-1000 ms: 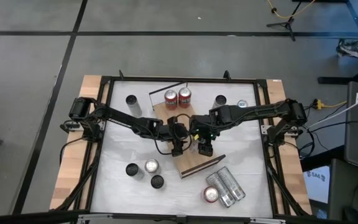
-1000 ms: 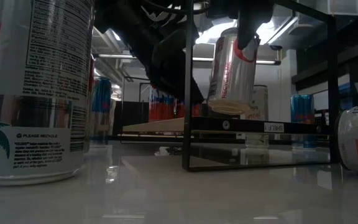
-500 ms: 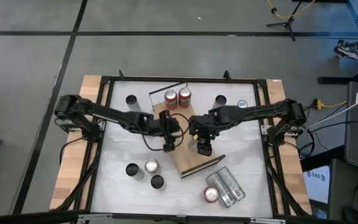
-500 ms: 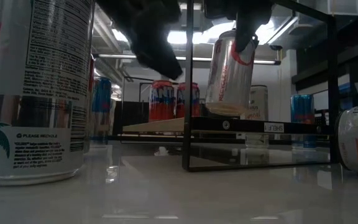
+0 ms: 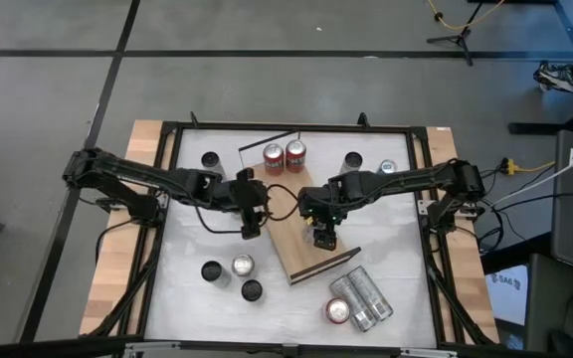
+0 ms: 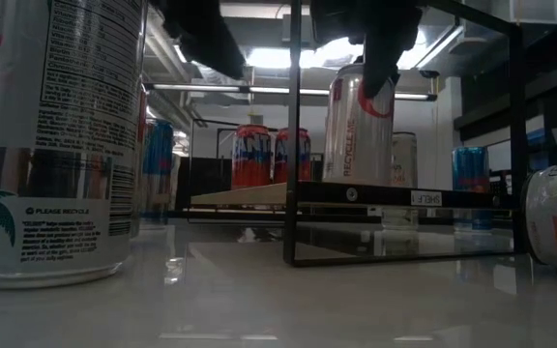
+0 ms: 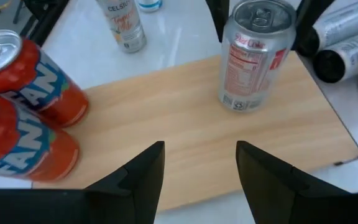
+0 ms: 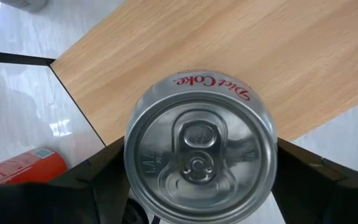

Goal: Place canned beverage on shelf
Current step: Put the top right white soda can on the shelf

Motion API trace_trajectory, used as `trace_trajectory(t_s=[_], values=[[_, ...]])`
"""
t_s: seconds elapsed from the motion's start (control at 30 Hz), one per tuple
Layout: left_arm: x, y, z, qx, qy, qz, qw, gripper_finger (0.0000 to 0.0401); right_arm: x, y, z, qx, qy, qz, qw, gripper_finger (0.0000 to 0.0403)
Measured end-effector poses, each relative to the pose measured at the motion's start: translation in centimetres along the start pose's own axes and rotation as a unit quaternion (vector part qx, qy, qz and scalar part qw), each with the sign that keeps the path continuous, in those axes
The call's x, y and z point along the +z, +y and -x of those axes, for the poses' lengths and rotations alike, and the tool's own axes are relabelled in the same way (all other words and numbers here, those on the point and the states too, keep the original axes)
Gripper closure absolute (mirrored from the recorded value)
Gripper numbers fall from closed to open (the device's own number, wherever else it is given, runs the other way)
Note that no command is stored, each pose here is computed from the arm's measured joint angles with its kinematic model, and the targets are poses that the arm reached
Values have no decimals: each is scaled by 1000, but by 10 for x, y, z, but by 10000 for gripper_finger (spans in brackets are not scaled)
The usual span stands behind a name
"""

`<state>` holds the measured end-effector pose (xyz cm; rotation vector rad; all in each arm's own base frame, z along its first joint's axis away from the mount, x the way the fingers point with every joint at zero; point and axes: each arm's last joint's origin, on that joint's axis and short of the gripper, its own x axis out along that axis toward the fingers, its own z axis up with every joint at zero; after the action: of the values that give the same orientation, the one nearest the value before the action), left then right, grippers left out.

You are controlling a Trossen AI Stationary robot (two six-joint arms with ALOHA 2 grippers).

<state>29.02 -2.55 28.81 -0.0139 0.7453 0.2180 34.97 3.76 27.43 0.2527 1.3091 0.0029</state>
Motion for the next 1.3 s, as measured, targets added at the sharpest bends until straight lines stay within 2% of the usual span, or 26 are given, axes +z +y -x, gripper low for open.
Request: trace_trajectory(t_s=[0.23,0.73,0.83,1.1,1.3], values=[[0,3,14,-3,-6,0,1000,209,0,0,0,2,0,0,1000,97],[-1,3,15,-2,-3,0,1000,209,0,0,0,2,-1,0,1000,96],[-1,3,14,-2,-2,0,1000,209,0,0,0,2,-1,-1,1000,81],[-1,2,14,-2,-2,0,1000,209,1,0,-1,-1,-2,-1,1000,10],[-1,2,14,-2,-2,0,1000,209,2,1,4,-1,-3,0,1000,12]])
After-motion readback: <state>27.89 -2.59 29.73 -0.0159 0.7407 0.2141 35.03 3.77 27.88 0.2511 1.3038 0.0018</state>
